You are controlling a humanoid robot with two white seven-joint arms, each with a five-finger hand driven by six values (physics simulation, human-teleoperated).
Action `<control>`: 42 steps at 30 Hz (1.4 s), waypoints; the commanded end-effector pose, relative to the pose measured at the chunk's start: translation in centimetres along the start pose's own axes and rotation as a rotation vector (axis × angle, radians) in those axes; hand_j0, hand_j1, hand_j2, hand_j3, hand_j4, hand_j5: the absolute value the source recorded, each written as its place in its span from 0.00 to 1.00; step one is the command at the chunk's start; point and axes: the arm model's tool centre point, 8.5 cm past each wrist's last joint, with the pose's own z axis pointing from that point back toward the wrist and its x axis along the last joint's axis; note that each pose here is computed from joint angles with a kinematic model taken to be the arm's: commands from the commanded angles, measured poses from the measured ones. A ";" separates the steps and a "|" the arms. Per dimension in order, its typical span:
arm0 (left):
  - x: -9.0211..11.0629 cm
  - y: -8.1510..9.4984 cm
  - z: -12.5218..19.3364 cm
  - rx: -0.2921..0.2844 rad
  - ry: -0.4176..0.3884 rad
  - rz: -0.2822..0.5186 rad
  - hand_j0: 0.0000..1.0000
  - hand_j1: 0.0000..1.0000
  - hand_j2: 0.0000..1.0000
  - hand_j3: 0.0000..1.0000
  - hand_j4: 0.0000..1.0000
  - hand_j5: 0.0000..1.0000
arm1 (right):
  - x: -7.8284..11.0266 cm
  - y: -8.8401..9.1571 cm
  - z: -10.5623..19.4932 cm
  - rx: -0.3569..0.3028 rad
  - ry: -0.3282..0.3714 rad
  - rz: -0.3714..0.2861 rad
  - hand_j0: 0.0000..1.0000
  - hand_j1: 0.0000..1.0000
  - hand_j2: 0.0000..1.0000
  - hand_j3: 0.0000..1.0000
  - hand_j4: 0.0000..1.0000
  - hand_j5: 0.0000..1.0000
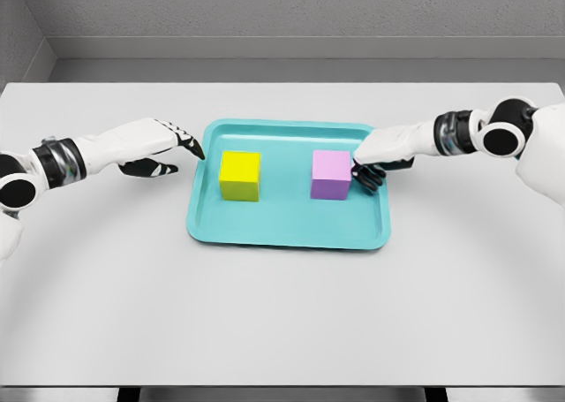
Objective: Push two cubes
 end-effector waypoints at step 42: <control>2.6 -2.0 -4.4 -0.029 -0.073 0.041 0.59 0.59 0.59 0.59 0.59 0.59 | -0.6 -0.9 -1.8 0.017 0.030 -0.003 0.12 0.12 0.12 0.12 0.12 0.12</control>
